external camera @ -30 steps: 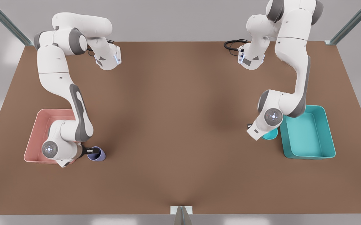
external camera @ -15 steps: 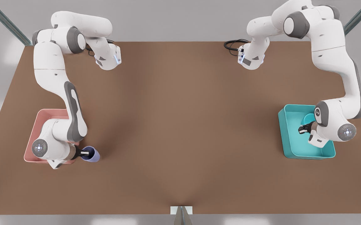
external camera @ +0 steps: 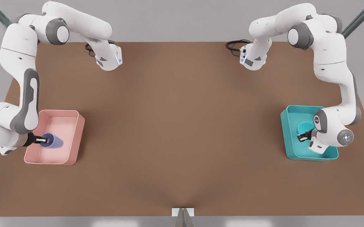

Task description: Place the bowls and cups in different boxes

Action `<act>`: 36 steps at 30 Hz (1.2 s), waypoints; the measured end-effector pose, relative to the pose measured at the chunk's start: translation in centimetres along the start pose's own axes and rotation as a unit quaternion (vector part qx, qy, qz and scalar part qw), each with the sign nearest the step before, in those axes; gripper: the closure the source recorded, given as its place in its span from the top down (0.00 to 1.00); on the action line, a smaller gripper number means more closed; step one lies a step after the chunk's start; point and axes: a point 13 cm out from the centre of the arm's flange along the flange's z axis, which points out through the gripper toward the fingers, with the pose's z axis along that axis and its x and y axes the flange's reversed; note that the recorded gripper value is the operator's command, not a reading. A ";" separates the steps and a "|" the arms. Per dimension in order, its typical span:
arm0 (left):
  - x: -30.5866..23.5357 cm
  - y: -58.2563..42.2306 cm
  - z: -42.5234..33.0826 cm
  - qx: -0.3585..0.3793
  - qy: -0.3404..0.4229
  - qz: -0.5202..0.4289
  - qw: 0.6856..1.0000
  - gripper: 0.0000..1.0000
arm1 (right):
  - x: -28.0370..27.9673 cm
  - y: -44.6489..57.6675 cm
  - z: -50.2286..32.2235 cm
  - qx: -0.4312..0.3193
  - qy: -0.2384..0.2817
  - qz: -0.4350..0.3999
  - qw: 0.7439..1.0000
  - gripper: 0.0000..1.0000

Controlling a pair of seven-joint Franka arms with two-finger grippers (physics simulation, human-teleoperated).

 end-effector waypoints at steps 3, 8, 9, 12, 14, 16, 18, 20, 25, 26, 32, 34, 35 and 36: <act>3.6 -2.7 -13.4 0.013 -0.053 0.025 0.998 1.00 | -0.4 -0.9 2.9 0.000 0.000 -0.008 1.000 0.21; 13.1 -12.6 -32.0 0.051 -0.116 0.112 0.986 1.00 | -2.0 -1.9 7.5 0.007 -0.007 -0.027 1.000 0.21; 14.4 -13.6 -33.2 0.053 -0.110 0.124 0.985 1.00 | -2.3 -2.0 8.1 0.009 -0.009 -0.030 0.999 0.21; 17.0 -15.0 -33.4 0.048 -0.078 0.143 0.985 1.00 | -2.8 -2.3 8.7 0.013 -0.018 -0.039 0.999 0.74; 18.4 -15.2 -33.6 0.044 -0.060 0.152 0.986 1.00 | -2.9 -2.5 8.9 0.018 -0.020 -0.044 0.999 1.00; 19.8 -15.7 -33.7 0.039 -0.046 0.161 0.985 1.00 | -3.0 -2.9 8.8 0.029 -0.021 -0.047 0.998 1.00; 20.8 -15.9 -33.5 0.034 -0.030 0.167 0.985 1.00 | -3.0 -2.9 8.1 0.032 -0.023 -0.048 0.998 1.00; 21.4 -15.4 -33.2 0.030 -0.015 0.166 0.986 1.00 | -3.1 -2.5 6.6 0.030 -0.029 -0.051 0.998 1.00; 22.9 -16.0 -32.9 0.021 0.005 0.177 0.984 1.00 | -2.1 -1.0 -0.8 0.016 -0.055 -0.060 0.997 1.00; 23.0 -16.0 -32.9 0.020 0.007 0.178 0.984 1.00 | -1.7 -0.2 -3.7 0.016 -0.066 -0.065 0.996 1.00; 23.1 -15.5 -32.5 0.018 0.018 0.173 0.985 1.00 | 2.3 9.4 -17.7 0.020 -0.092 -0.118 0.989 1.00; 23.1 -15.4 -32.4 0.018 0.019 0.172 0.985 1.00 | 4.8 11.3 -20.5 0.021 -0.087 -0.122 0.988 1.00; 23.0 -15.4 -32.4 0.018 0.019 0.172 0.985 1.00 | 6.3 12.2 -22.2 0.023 -0.088 -0.125 0.988 1.00; 23.0 -15.4 -32.4 0.018 0.019 0.172 0.985 1.00 | 7.9 12.9 -23.2 0.024 -0.085 -0.125 0.988 1.00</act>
